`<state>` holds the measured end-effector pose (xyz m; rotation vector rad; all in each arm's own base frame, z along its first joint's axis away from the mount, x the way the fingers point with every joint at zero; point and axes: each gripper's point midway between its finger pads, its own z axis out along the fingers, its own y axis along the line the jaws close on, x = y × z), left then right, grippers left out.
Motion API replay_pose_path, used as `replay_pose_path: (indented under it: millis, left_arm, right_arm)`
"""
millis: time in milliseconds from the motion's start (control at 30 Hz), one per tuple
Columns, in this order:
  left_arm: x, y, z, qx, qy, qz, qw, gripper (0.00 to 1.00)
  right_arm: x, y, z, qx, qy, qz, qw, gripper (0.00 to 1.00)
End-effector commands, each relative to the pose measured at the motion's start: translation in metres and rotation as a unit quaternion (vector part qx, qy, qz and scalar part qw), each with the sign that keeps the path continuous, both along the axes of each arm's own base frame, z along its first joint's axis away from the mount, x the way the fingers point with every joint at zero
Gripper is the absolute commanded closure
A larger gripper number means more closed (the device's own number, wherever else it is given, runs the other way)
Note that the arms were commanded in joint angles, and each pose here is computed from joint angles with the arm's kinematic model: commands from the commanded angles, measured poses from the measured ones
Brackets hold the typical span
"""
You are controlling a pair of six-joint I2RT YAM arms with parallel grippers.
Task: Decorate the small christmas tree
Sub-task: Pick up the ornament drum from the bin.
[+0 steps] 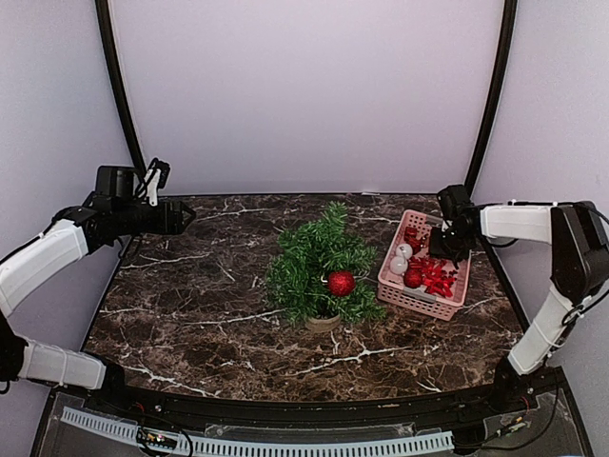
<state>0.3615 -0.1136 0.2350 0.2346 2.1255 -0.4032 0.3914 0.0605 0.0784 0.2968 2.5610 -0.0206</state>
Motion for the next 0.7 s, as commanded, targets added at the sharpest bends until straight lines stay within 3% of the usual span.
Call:
replay_pose_path:
  millis: [0,333,667]
  left_arm:
    - [-0.004,0.007,0.011,0.010,-0.029,0.009,0.999,0.22]
    - [-0.003,0.008,0.010,0.014,-0.029,0.012,0.999,0.22]
    - [-0.004,0.006,0.008,0.011,-0.024,0.009,1.000,0.22]
  right_arm:
    - [0.026,-0.018,0.009,-0.035,-0.016,-0.022,0.999,0.61]
    - [0.060,-0.061,0.020,-0.149,-0.012,-0.067,0.987,0.61]
    - [0.078,-0.082,0.005,-0.200,0.010,-0.073,0.977,0.68]
